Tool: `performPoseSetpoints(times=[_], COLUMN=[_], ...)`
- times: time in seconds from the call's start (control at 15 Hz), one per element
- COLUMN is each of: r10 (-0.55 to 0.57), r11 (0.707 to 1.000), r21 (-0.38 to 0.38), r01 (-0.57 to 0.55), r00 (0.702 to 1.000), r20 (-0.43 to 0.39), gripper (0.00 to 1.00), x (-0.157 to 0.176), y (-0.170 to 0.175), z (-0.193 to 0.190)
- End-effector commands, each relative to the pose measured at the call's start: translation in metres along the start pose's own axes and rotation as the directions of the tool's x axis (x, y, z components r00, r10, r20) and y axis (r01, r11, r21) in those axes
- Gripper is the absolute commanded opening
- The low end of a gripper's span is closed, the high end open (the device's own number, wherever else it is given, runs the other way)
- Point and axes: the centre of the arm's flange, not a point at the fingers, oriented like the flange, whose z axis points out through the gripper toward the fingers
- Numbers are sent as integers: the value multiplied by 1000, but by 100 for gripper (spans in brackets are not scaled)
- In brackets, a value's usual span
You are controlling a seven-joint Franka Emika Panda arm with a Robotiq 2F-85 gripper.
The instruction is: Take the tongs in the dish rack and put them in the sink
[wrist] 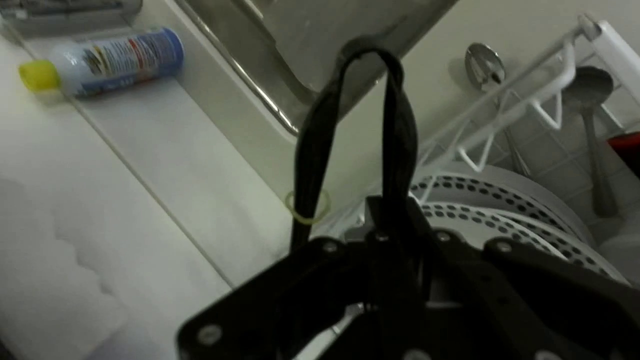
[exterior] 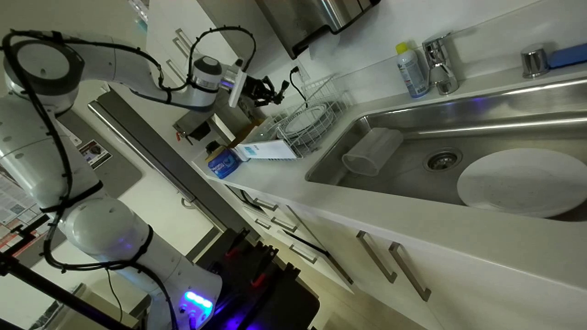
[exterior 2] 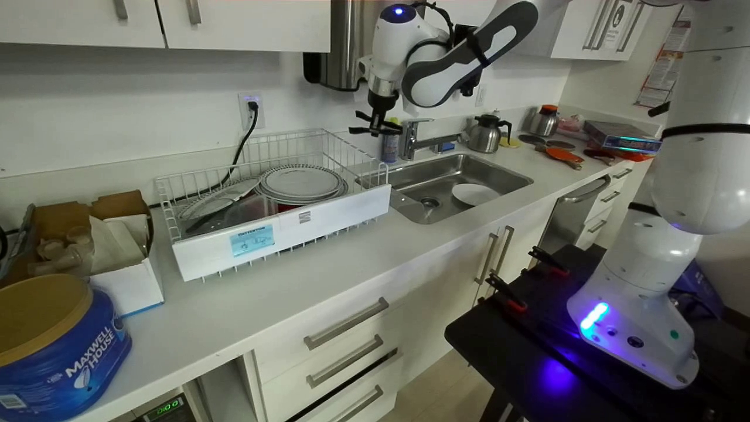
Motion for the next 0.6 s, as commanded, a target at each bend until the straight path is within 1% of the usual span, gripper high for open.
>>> performPoseSetpoints(times=[0.0, 0.13, 0.27, 0.4, 0.47, 0.53], r10=[128, 208, 307, 373, 317, 340], r11=[992, 978, 952, 928, 948, 940], r21=[-22, -43, -70, -99, -57, -67], r01=[-127, -203, -299, -360, -312, -333], r00=[986, 965, 930, 899, 926, 915], r20=[108, 163, 202, 228, 207, 217], gripper=[2, 2, 2, 2, 10, 10], x=[-44, -67, -91, -104, -86, -93], y=[19, 29, 39, 40, 46, 47], z=[11, 23, 37, 46, 54, 58])
